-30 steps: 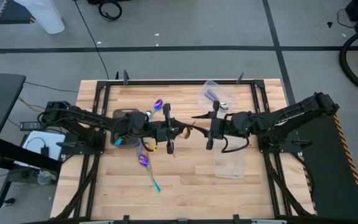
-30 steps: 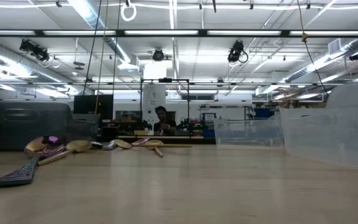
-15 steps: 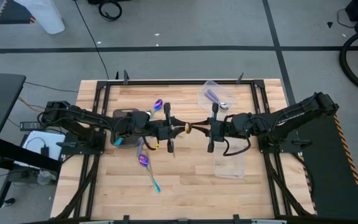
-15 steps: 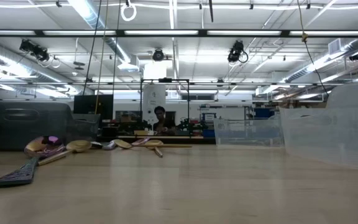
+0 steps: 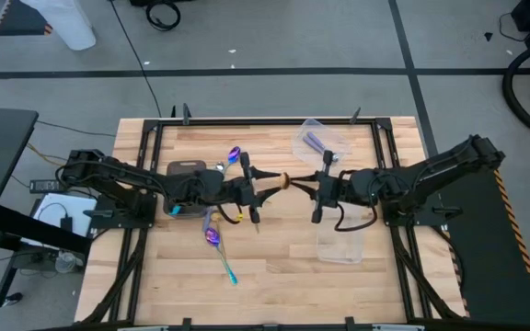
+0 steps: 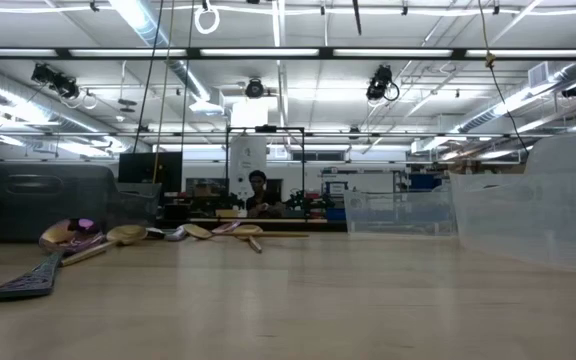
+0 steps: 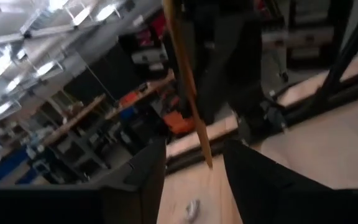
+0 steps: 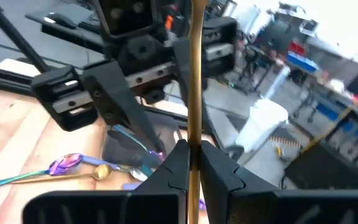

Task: Sort silverware by color (type)
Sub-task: Put the gold spoon into the bottom transparent bin

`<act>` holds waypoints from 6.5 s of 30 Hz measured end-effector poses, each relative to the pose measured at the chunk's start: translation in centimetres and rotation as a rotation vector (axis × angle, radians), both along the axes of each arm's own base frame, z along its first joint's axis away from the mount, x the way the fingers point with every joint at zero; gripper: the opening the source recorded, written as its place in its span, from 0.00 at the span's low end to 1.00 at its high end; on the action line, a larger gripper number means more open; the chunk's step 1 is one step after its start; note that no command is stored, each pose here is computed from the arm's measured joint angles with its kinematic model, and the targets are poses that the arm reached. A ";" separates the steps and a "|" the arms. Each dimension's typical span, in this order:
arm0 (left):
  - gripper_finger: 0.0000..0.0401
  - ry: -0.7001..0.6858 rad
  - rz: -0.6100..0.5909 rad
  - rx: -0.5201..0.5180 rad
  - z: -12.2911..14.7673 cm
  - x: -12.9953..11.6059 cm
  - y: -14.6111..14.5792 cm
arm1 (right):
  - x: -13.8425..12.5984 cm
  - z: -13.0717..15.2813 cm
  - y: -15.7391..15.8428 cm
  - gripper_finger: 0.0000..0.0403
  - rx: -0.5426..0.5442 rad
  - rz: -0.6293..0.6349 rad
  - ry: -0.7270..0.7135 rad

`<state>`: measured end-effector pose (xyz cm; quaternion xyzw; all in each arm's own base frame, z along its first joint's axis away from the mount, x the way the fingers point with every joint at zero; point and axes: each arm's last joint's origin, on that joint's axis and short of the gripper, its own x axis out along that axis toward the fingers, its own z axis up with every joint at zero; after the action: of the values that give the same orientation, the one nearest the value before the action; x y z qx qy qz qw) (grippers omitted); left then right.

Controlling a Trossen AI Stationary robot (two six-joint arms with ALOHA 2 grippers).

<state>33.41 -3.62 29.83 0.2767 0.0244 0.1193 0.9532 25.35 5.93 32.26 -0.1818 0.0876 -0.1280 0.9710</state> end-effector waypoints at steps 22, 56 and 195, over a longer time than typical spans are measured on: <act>0.43 0.334 0.084 -0.386 -4.2 -1.0 -0.4 | -4.4 -6.3 0.8 0.07 0.949 -0.350 0.525; 0.43 0.350 0.020 -0.448 -4.4 -1.5 -3.1 | -5.0 -13.3 4.7 0.09 1.119 -0.917 0.909; 0.29 -0.284 -0.367 -0.148 -2.4 3.2 -1.3 | 0.5 -0.1 3.1 0.08 0.033 0.080 0.167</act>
<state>36.59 -4.88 27.43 0.1862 -0.1517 -0.0203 0.9705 25.82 9.05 32.16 -0.1792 0.1632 -0.0722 0.9675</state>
